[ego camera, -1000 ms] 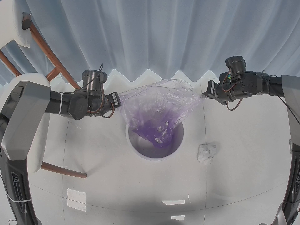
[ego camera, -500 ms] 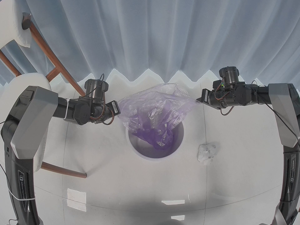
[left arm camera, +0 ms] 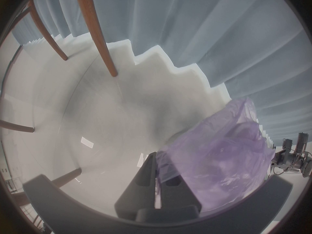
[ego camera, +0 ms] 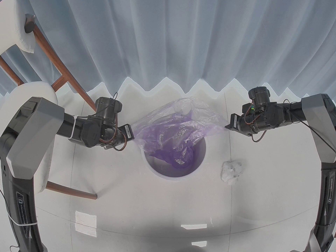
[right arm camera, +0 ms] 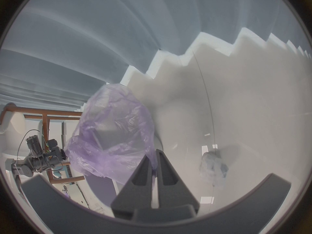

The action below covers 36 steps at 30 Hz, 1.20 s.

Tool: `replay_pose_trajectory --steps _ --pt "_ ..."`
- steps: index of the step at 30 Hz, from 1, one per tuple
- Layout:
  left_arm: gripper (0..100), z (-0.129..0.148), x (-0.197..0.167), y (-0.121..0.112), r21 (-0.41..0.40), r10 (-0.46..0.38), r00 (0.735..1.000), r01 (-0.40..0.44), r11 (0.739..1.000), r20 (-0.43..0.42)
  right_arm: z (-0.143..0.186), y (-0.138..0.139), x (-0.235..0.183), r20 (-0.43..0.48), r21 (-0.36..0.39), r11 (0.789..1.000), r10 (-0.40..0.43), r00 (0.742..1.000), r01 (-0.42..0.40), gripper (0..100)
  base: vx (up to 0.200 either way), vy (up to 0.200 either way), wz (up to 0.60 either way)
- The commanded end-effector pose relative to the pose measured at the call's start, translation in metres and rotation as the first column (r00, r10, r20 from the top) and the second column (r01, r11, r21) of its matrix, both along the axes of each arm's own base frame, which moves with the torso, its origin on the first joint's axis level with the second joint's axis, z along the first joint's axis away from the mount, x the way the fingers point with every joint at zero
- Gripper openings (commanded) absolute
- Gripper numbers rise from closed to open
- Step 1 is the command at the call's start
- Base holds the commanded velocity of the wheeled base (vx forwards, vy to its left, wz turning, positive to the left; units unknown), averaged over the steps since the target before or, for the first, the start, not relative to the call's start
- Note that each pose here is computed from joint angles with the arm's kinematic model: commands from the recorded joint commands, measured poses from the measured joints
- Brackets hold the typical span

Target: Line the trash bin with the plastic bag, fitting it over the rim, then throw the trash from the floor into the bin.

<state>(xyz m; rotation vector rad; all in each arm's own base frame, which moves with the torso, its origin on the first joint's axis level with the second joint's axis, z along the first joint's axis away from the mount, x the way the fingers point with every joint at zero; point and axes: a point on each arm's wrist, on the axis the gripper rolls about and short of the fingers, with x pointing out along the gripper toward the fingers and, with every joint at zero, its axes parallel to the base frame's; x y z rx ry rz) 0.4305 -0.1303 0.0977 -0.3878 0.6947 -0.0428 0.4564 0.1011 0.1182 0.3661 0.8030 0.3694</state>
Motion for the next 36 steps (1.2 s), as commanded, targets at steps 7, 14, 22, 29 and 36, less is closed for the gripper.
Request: replay_pose_trajectory --steps 7,14,22,29,36 --pt "0 -0.012 -0.027 -0.008 0.045 -0.048 0.996 0.052 0.998 -0.071 -0.023 -0.007 -0.042 -0.032 -0.022 1.0 0.018 0.999 -0.019 0 0.0 0.0 0.0" --pt "0 -0.018 -0.032 -0.007 0.057 -0.07 0.996 0.073 0.996 -0.052 -0.037 -0.01 -0.056 -0.008 -0.045 0.998 0.044 0.999 -0.044 0 0.0 0.0 0.0" --pt "0 -0.032 -0.045 -0.003 0.125 -0.188 0.982 0.189 0.974 -0.016 -0.034 -0.011 -0.064 0.045 -0.023 0.998 0.056 0.997 -0.055 0 0.0 0.0 0.0" --pt "0 -0.044 -0.064 0.003 0.15 -0.316 0.945 0.302 0.941 0.08 -0.033 -0.011 -0.086 0.104 0.013 0.993 0.116 0.988 -0.118 0 0.0 0.0 0.0" --pt "0 -0.034 -0.074 0.004 0.135 -0.325 0.934 0.306 0.942 0.147 -0.04 -0.013 -0.095 0.187 0.022 0.993 0.113 0.976 -0.119 0 0.0 0.0 0.0"
